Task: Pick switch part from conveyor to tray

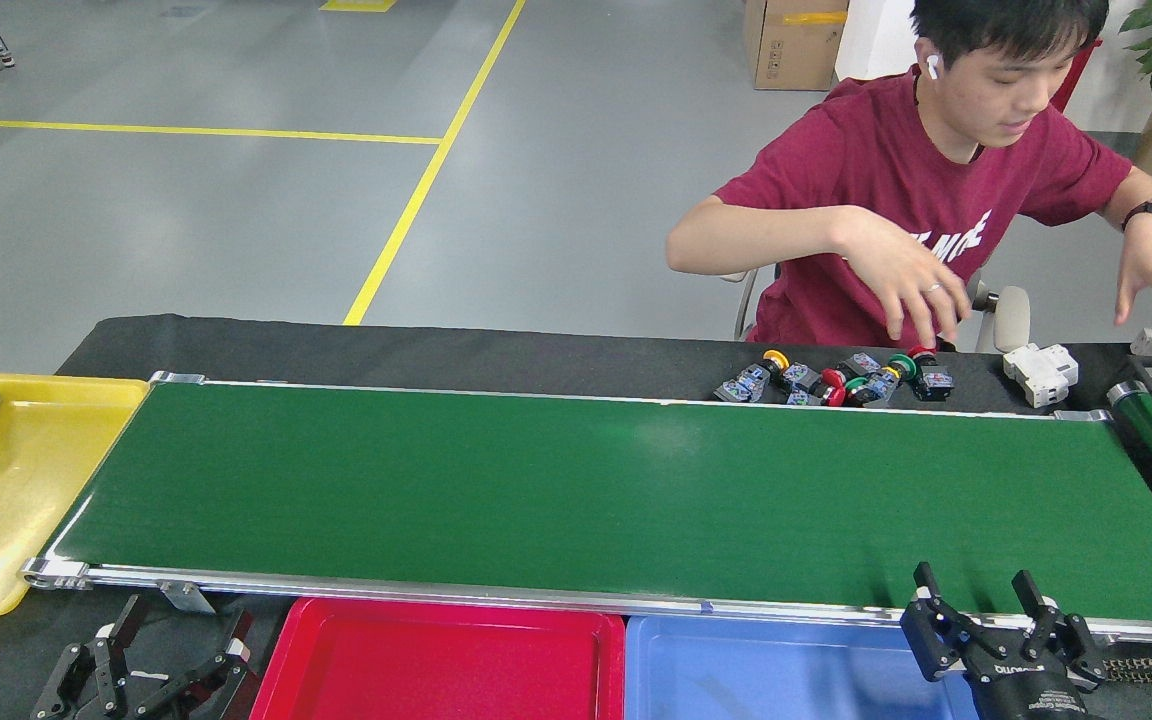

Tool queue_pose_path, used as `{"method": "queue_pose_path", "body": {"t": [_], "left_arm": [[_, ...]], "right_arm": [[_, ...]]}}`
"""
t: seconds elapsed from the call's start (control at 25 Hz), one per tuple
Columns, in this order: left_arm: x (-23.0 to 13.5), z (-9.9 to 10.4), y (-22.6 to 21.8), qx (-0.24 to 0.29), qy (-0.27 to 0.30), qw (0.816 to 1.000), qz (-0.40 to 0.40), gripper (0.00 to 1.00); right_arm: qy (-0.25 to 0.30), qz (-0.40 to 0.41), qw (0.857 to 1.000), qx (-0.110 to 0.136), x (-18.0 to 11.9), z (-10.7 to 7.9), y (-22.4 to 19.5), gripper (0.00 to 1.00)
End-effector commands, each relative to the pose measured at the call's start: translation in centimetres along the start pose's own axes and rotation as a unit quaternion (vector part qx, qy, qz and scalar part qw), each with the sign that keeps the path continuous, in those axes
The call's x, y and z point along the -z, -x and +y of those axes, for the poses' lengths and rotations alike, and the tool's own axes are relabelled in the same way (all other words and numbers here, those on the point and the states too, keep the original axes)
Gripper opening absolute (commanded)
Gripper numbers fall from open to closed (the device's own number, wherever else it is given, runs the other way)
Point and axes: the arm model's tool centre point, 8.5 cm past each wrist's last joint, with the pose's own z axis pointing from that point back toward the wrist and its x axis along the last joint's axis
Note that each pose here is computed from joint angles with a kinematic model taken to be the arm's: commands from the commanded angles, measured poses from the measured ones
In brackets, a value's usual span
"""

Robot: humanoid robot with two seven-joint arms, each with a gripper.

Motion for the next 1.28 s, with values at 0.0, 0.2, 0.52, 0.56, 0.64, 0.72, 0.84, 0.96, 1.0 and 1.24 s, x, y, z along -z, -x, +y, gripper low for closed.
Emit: {"method": "queue_pose_path", "body": {"t": [0.0,0.2,0.52,0.56,0.64,0.72,0.84,0.96,1.0,1.24], "left_arm": [[0.1,0.7,0.4,0.005,-0.011,1.0,0.001,1.0],[-0.1,0.6,0.4,0.005,-0.01,1.0,0.001,1.0],[-0.1,0.6,0.5,0.006,-0.009,1.0,0.002,1.0],[-0.1,0.6,0.5,0.005,-0.009,1.0,0.002,1.0],[-0.1,0.5,0.5,0.005,-0.009,1.0,0.002,1.0],[-0.1,0.6,0.5,0.005,-0.01,1.0,0.002,1.0],[-0.1,0.5,0.4,0.003,-0.009,1.0,0.003,1.0],[-0.2,0.5,0.3,0.003,-0.008,1.0,0.004,1.0],[-0.1,0.5,0.3,0.002,-0.009,1.0,0.005,1.0],[-0.2,0.5,0.6,0.007,-0.007,1.0,0.003,1.0]], "right_arm": [[0.017,-0.007,1.0,-0.003,0.1,-1.1,-0.3,0.99],[0.017,-0.012,1.0,-0.005,-3.7,-0.4,-0.7,0.99],[0.024,-0.007,1.0,-0.006,-4.5,0.1,-0.9,0.99],[0.025,-0.007,1.0,-0.006,-4.5,0.1,-0.9,0.99],[0.025,-0.007,1.0,-0.006,-4.4,0.1,-0.9,0.99],[0.026,-0.007,1.0,-0.006,-4.4,0.1,-1.0,0.99],[0.026,-0.007,1.0,-0.006,-4.4,0.1,-1.0,0.99],[0.026,-0.007,1.0,-0.004,-4.4,0.1,-1.0,0.99],[0.025,-0.007,1.0,-0.003,-4.4,0.2,-1.1,0.99],[0.026,-0.006,1.0,-0.002,-4.3,0.1,-1.1,0.99]]}}
